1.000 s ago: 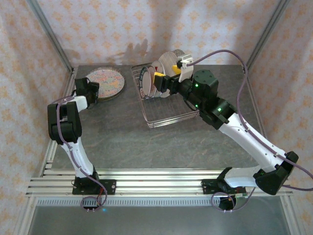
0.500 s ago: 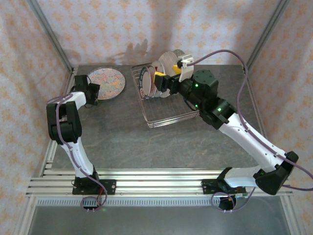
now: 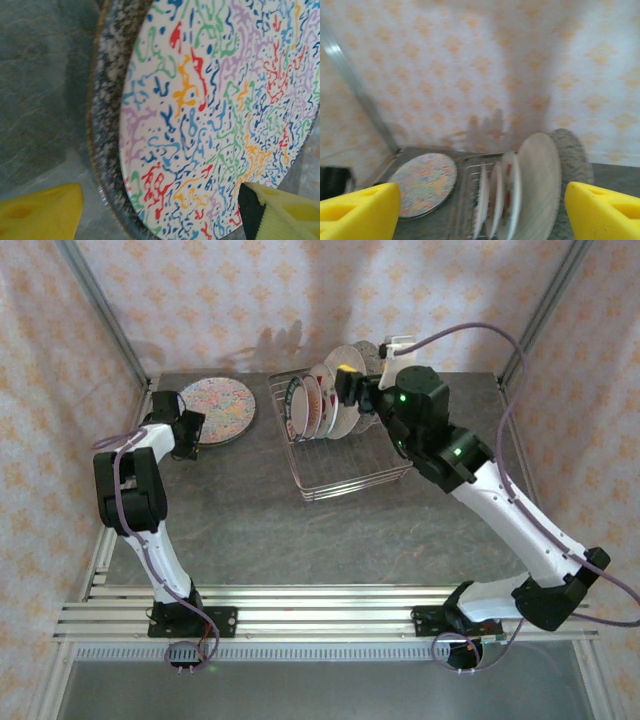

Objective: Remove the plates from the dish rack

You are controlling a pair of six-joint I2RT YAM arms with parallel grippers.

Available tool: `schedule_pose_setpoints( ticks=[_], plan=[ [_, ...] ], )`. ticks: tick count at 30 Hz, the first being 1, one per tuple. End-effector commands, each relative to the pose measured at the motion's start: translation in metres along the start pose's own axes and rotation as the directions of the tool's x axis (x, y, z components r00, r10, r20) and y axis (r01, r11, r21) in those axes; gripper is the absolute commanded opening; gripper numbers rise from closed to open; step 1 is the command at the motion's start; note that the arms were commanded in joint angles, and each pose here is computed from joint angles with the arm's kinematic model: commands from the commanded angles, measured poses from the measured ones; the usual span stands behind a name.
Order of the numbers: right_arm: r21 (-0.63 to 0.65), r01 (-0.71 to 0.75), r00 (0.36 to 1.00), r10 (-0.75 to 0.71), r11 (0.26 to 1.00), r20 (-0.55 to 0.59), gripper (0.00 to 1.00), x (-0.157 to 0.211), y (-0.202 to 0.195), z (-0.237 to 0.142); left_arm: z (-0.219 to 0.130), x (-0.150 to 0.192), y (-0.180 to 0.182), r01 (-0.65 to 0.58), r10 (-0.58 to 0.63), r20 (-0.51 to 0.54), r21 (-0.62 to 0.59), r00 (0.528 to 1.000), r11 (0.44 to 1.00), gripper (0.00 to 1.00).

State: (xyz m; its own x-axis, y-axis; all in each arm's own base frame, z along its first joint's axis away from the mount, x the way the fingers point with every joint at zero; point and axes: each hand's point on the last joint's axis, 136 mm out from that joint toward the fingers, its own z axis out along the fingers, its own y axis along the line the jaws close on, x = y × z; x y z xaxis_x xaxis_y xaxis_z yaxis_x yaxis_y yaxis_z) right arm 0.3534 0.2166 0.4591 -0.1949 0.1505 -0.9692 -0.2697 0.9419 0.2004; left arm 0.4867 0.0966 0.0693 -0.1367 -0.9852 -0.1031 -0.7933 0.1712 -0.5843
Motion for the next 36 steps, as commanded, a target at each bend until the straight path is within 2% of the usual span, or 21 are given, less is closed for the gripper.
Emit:
schedule_pose_setpoints(
  ticks=[1,4,9,14,17,20,22,24,26,30,32,36],
  plan=[
    [0.321,-0.063,0.994,0.087,0.945,-0.06,0.8,0.002,-0.07,0.002,-0.047,-0.012,-0.02,-0.02,0.017,0.069,0.037,0.997,0.999,0.82],
    [0.424,-0.125,0.979,0.182,0.897,-0.097,0.76,0.005,-0.104,0.013,-0.078,-0.002,-0.044,-0.06,0.049,0.103,0.097,0.993,0.994,0.82],
    [0.385,-0.099,0.956,0.195,0.918,-0.219,0.76,0.029,-0.124,0.056,-0.131,0.044,-0.097,-0.154,0.125,0.132,0.244,0.983,0.957,0.82],
    [0.281,-0.214,0.888,0.306,0.936,-0.343,0.68,0.054,-0.146,0.099,-0.198,0.112,-0.145,-0.342,0.302,0.161,0.406,0.94,0.848,0.82],
    [0.261,-0.192,0.859,0.291,0.946,-0.422,0.65,0.071,-0.153,0.114,-0.247,0.152,-0.155,-0.493,0.434,0.236,0.463,0.869,0.737,0.82],
    [0.208,-0.165,0.849,0.246,0.964,-0.467,0.65,0.083,-0.149,0.128,-0.298,0.189,-0.151,-0.624,0.521,0.348,0.511,0.779,0.591,0.83],
    [0.171,-0.154,0.833,0.221,0.973,-0.507,0.65,0.093,-0.145,0.137,-0.329,0.212,-0.142,-0.694,0.546,0.436,0.542,0.715,0.474,0.86],
    [0.158,-0.129,0.815,0.196,0.979,-0.545,0.62,0.104,-0.146,0.143,-0.349,0.229,-0.13,-0.722,0.533,0.5,0.574,0.683,0.386,0.88],
    [0.157,-0.114,0.804,0.184,0.981,-0.565,0.6,0.111,-0.149,0.149,-0.353,0.24,-0.113,-0.726,0.53,0.513,0.588,0.675,0.355,0.88],
    [0.156,-0.118,0.784,0.189,0.981,-0.591,0.54,0.125,-0.154,0.162,-0.351,0.25,-0.091,-0.735,0.554,0.506,0.585,0.661,0.343,0.89],
    [0.146,-0.128,0.771,0.19,0.981,-0.607,0.51,0.131,-0.152,0.167,-0.353,0.252,-0.088,-0.74,0.561,0.507,0.583,0.654,0.336,0.89],
    [0.121,-0.123,0.758,0.172,0.985,-0.629,0.49,0.14,-0.151,0.175,-0.366,0.259,-0.091,-0.756,0.581,0.521,0.59,0.625,0.284,0.89]
  ],
)
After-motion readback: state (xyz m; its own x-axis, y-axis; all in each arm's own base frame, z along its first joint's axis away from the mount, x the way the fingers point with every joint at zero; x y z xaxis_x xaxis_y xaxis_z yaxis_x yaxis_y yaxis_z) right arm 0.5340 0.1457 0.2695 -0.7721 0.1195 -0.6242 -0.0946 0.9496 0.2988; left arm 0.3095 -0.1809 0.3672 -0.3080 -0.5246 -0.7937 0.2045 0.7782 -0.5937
